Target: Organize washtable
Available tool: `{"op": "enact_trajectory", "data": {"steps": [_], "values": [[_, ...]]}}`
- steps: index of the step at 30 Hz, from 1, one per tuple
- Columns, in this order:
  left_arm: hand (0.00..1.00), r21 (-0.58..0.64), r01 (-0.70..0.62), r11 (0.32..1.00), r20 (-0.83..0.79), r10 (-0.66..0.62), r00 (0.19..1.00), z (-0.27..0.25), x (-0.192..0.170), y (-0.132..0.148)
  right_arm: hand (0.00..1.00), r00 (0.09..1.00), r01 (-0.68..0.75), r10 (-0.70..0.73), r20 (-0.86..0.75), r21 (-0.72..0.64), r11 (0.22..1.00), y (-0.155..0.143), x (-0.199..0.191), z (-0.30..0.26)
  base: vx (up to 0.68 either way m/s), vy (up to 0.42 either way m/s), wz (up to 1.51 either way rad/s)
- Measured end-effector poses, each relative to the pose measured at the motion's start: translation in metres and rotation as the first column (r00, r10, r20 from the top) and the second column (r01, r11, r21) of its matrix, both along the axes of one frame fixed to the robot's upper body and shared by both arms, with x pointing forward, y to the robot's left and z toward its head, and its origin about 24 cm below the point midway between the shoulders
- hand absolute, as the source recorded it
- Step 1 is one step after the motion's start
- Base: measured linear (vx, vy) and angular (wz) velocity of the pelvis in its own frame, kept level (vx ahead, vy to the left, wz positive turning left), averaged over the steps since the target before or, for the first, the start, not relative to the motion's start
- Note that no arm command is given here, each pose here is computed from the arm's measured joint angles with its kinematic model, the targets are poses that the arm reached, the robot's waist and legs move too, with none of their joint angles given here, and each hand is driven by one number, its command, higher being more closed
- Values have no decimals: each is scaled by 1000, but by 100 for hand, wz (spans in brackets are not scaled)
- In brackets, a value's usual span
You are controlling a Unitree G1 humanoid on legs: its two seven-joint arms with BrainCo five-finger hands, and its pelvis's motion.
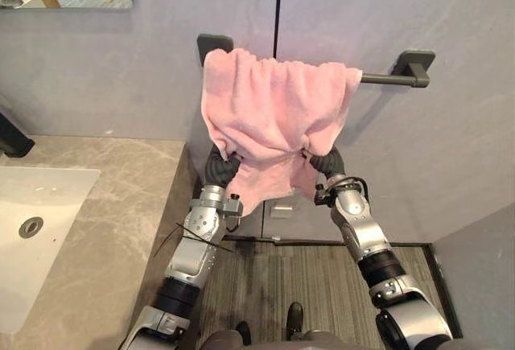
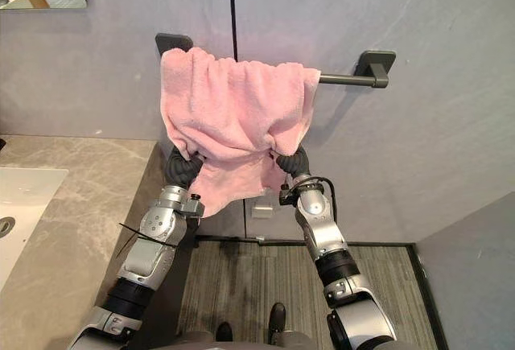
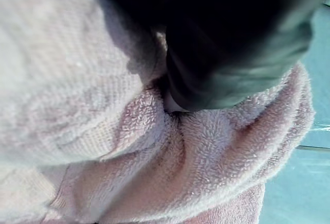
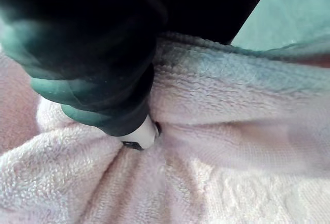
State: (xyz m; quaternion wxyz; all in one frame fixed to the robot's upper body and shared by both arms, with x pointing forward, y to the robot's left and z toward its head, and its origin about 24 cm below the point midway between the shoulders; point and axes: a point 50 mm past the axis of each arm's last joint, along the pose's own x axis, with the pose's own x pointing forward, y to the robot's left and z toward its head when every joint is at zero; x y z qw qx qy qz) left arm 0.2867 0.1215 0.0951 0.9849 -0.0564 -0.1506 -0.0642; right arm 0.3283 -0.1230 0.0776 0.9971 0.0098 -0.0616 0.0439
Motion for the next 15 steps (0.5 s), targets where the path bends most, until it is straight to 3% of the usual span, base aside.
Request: {"op": "enact_trajectory", "data": {"steps": [15], "values": [[100, -30, 7, 1000, -60, -9, 998, -10, 1, -9, 100, 998, 59, -57, -35, 64, 996, -13, -10, -13, 0, 23, -2]]}}
